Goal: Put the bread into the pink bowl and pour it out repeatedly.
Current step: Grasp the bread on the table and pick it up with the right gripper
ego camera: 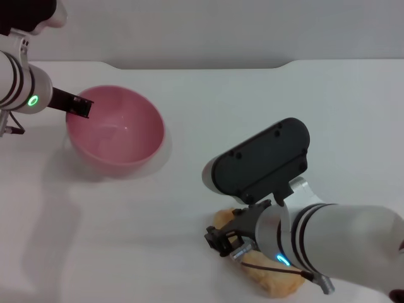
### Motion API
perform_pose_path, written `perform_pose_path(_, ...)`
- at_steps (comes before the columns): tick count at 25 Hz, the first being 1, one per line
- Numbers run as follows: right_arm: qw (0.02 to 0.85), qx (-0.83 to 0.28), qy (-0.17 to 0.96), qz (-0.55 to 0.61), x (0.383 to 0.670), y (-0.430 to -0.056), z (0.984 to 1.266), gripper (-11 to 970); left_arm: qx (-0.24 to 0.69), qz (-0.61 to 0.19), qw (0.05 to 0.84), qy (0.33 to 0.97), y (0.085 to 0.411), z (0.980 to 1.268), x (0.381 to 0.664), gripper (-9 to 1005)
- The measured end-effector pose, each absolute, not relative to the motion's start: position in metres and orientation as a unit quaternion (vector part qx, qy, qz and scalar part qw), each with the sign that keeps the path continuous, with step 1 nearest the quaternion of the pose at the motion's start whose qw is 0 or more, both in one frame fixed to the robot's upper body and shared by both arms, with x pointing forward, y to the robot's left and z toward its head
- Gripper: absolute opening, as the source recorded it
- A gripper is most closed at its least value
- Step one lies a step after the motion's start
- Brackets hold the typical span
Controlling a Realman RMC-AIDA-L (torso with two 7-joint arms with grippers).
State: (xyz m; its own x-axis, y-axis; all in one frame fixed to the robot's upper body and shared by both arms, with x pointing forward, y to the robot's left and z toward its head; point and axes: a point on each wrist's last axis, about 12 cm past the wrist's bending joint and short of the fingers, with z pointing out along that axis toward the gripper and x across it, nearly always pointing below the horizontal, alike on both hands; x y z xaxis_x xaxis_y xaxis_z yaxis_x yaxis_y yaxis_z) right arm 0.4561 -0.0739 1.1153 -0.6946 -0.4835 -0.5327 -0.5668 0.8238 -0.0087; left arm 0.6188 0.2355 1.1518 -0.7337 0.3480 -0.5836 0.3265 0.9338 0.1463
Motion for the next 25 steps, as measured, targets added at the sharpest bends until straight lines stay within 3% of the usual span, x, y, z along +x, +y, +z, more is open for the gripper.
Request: perform_pose_path(25, 0.243, -0.275, 0.929, 0.044, 0.468, -0.088, 1.089, 523, 0.191, 0.028, 0.324, 0.926, 0.231, 1.157, 0.623, 48)
